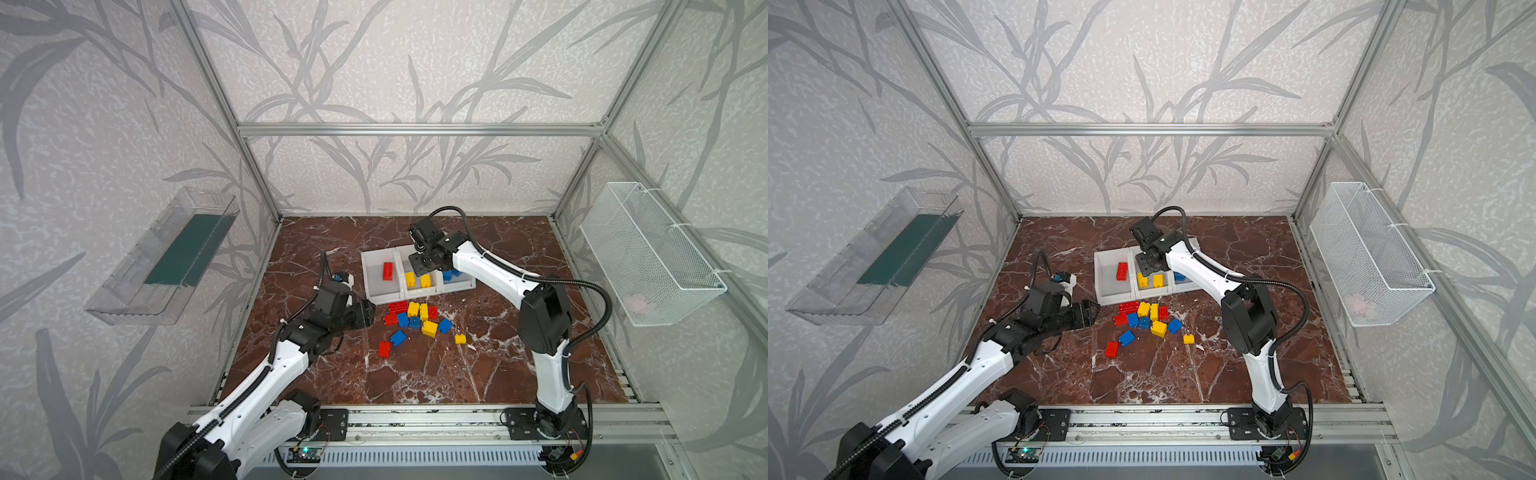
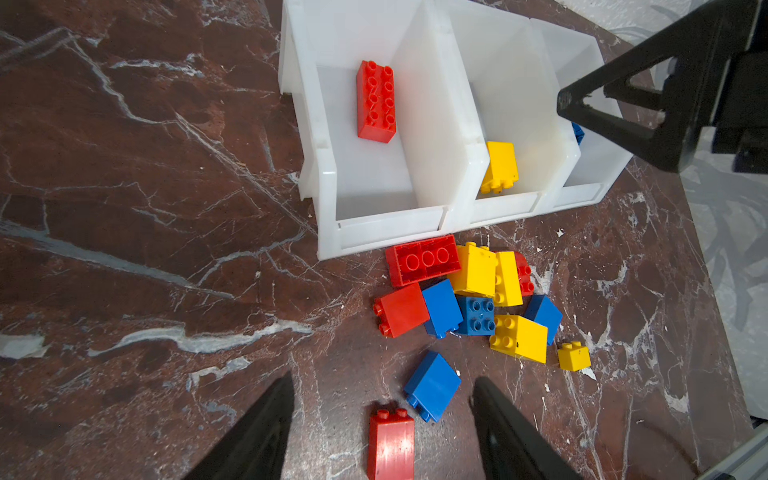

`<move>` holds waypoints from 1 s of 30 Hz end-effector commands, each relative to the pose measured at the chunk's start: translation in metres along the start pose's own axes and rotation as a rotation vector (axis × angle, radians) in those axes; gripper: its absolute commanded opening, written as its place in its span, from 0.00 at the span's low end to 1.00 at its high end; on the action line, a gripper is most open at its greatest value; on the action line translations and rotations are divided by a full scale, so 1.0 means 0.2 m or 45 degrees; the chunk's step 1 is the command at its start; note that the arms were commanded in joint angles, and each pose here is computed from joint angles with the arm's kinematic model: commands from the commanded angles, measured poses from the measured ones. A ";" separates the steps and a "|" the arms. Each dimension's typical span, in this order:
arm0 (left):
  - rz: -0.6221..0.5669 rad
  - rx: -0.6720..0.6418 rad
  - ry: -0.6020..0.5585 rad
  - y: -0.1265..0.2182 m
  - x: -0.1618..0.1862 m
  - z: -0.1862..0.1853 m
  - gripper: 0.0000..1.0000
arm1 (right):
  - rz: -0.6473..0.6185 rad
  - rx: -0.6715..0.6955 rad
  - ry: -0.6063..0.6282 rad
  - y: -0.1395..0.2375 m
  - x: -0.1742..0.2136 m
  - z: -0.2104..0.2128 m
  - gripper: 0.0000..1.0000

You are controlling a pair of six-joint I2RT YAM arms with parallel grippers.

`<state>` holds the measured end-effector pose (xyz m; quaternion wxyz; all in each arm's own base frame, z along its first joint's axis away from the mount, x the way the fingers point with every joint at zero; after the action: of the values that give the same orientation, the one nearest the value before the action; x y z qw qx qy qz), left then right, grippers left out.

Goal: Sort the legos into containers by color
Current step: 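Carry the yellow brick to the middle compartment and open the right gripper, then grasp a small red brick with the left gripper while the right arm withdraws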

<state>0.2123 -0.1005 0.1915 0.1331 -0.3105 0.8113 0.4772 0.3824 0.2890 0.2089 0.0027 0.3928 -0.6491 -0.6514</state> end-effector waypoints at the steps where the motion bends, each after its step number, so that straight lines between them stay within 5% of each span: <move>1: 0.023 0.007 0.010 -0.01 0.03 0.01 0.70 | -0.008 -0.006 -0.007 0.06 -0.02 -0.02 0.63; 15: 0.158 -0.051 -0.216 -0.03 0.19 -0.07 0.71 | -0.104 -0.075 -0.085 0.33 0.07 -0.05 0.64; 30: 0.459 -0.187 -0.373 -0.19 0.39 -0.08 0.69 | -0.154 -0.005 -0.308 0.61 0.57 -0.13 0.64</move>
<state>0.1757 -0.1554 0.1319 0.1395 -0.1100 0.7977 0.5762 0.2650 0.1962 0.2568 -0.0845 0.3642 -0.6177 -0.6918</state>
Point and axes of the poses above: each gripper's point midway between its finger pads, its own y axis back along the fingers, its own z axis along the line the jaws close on, x = y × z, the point moved 8 cm from there along y, back along the fingers, and after that the axes turned 10 degrees about y, right-handed, at the moved point
